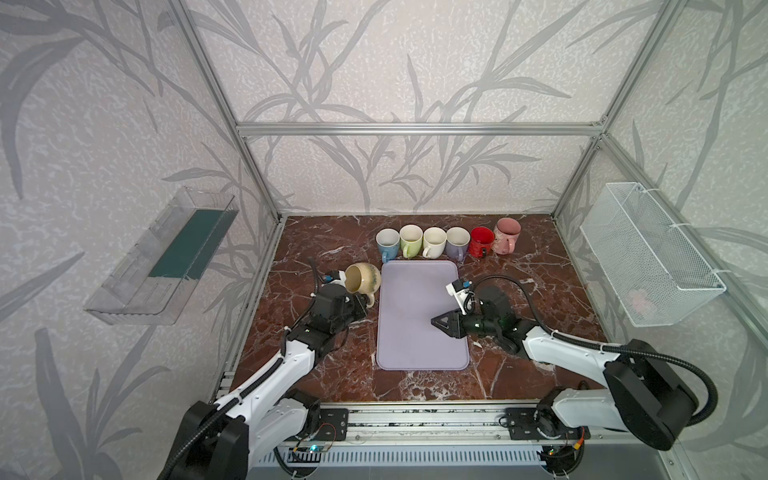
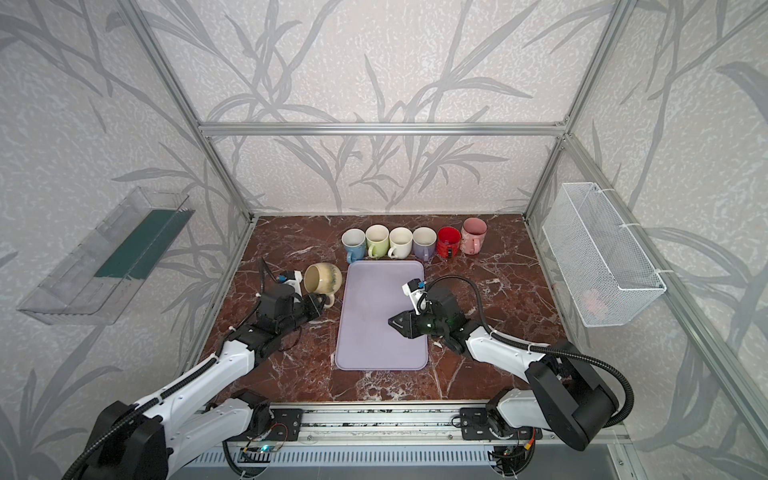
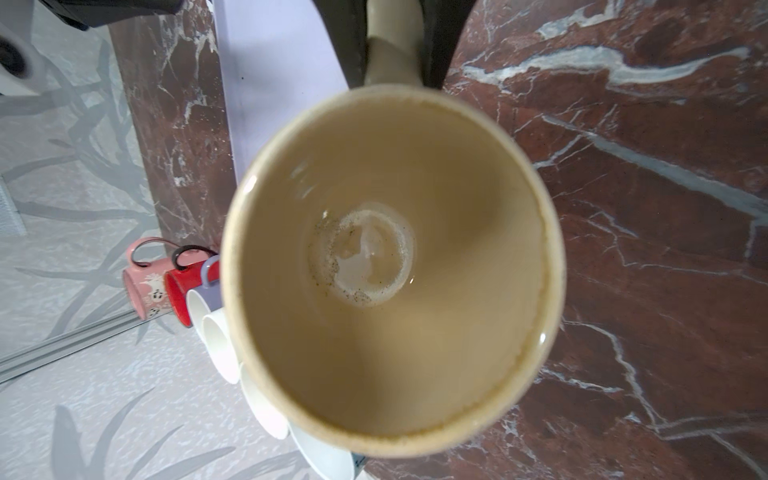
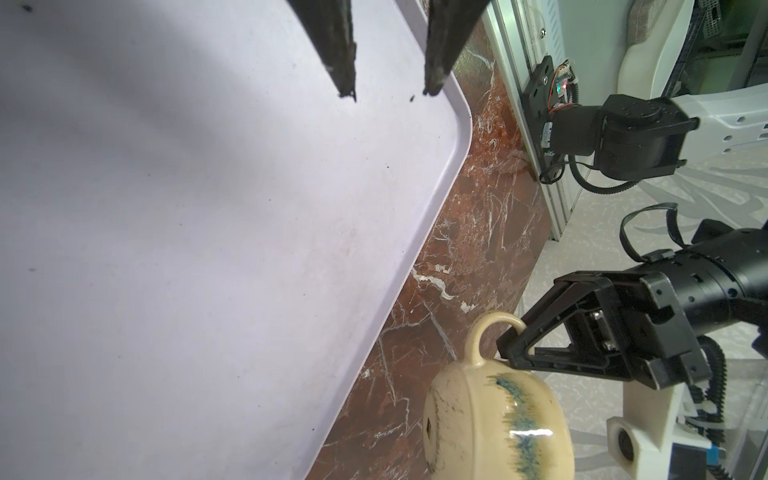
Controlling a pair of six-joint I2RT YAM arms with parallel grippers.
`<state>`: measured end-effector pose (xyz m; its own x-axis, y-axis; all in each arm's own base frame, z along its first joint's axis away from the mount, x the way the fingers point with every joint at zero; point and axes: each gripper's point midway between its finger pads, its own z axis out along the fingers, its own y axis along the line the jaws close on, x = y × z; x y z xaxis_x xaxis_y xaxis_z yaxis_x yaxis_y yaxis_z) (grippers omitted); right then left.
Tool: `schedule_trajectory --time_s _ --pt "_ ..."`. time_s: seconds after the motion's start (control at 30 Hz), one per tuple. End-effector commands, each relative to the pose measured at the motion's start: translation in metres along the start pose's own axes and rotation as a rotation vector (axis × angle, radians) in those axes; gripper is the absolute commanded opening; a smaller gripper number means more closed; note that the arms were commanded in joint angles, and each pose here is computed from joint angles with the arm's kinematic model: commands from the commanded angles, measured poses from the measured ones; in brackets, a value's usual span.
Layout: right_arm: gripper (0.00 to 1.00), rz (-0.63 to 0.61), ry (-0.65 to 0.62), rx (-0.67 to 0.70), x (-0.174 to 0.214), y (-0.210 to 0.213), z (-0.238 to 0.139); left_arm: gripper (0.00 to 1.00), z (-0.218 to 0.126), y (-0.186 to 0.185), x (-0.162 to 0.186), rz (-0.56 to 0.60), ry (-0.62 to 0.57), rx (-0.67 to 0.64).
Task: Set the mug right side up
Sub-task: 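Carry the cream mug with the left gripper while the right gripper draws back, then lower the cream mug upright beside the blue dotted mug and open the left gripper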
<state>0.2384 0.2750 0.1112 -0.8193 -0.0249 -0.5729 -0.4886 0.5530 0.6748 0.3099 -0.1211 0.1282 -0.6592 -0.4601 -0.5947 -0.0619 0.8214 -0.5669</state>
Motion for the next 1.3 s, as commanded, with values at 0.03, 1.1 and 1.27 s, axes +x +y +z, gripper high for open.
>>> schedule_trajectory --time_s 0.03,1.1,1.27 --pt "0.30 0.001 -0.007 -0.015 0.001 0.001 0.000 0.00 0.001 -0.020 -0.038 0.066 -0.023 0.026" --pt "0.30 0.006 -0.021 -0.040 0.001 0.005 -0.002 0.00 0.087 0.040 -0.121 0.358 0.219 -0.410" --pt "0.30 0.010 -0.016 -0.037 0.003 0.004 -0.001 0.00 0.096 0.044 -0.125 0.396 0.215 -0.426"
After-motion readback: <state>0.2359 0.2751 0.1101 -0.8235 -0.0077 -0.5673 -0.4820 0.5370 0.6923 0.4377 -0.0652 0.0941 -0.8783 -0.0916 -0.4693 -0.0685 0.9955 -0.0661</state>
